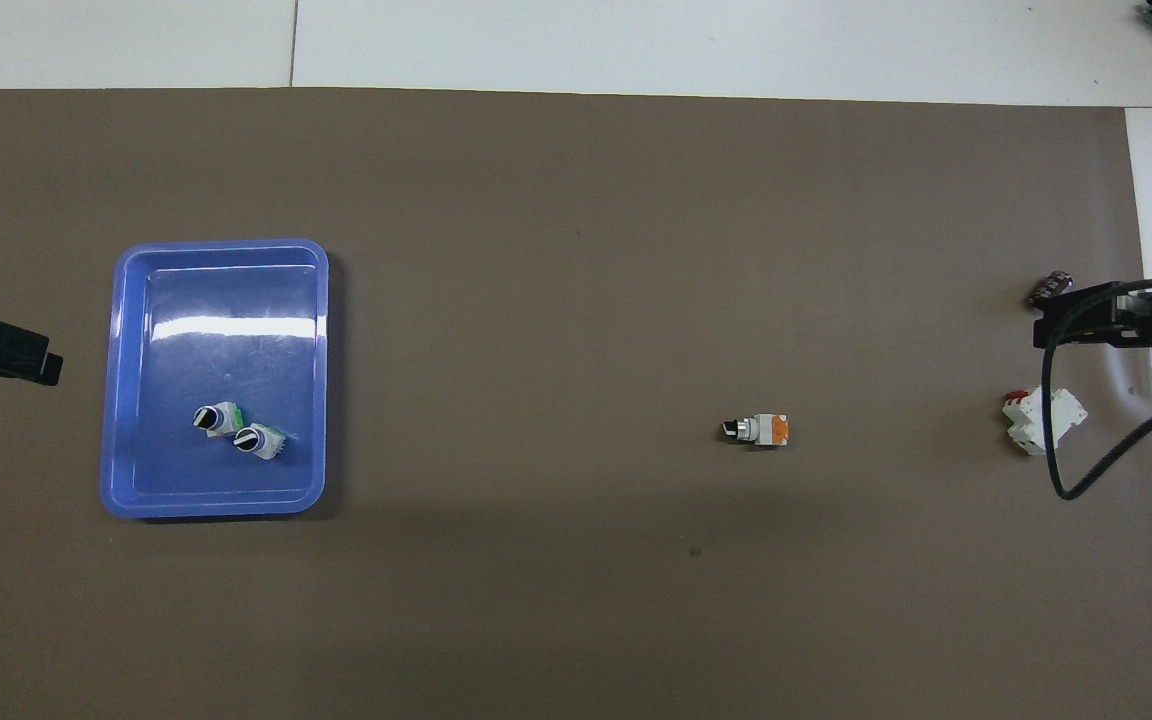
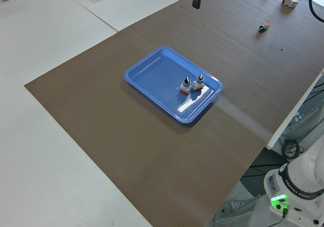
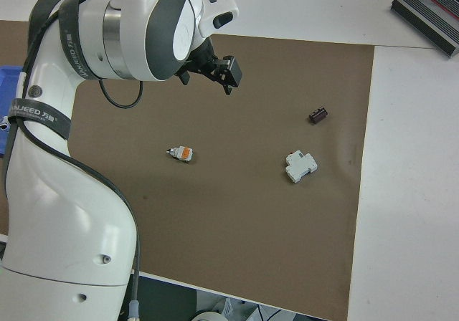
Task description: Turn and place switch with both arms
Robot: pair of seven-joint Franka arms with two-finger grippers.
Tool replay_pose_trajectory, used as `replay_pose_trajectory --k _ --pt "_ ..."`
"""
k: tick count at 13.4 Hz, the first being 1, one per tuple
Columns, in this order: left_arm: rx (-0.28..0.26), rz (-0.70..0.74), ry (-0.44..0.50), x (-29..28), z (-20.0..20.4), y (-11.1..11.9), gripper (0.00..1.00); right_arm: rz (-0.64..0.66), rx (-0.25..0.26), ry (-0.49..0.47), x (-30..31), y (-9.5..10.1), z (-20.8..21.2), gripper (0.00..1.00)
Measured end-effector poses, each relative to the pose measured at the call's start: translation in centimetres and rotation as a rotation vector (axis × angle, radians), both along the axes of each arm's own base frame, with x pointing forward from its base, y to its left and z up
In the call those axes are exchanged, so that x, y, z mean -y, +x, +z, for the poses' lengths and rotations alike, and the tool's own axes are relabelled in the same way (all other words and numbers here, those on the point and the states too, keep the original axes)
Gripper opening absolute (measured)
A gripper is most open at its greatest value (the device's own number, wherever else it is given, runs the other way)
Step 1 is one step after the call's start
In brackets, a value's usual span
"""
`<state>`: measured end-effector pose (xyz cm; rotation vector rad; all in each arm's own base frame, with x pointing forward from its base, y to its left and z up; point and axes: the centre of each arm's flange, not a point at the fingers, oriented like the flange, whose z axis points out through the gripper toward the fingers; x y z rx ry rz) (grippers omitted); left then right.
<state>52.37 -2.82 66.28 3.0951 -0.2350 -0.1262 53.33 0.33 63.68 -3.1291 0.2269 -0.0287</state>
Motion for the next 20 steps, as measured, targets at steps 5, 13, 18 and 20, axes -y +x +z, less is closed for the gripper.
replay_pose_trajectory --k 5,13,18,20 --pt "0.0 0.0 0.0 0.0 0.0 0.0 1.0 -0.002 -0.001 0.0 0.0 0.0 0.0 1.0" --pt "0.0 0.0 0.0 0.0 0.0 0.0 1.0 -0.174 0.002 0.004 -0.4 0.1 -0.7 1.0" --pt "0.0 0.0 0.0 0.0 0.0 0.0 1.0 -0.432 0.015 0.014 -2.8 0.0 -0.8 1.0" --pt "0.0 0.0 0.0 0.0 0.0 0.0 1.0 -0.538 0.012 0.016 -3.3 0.4 -2.8 1.0"
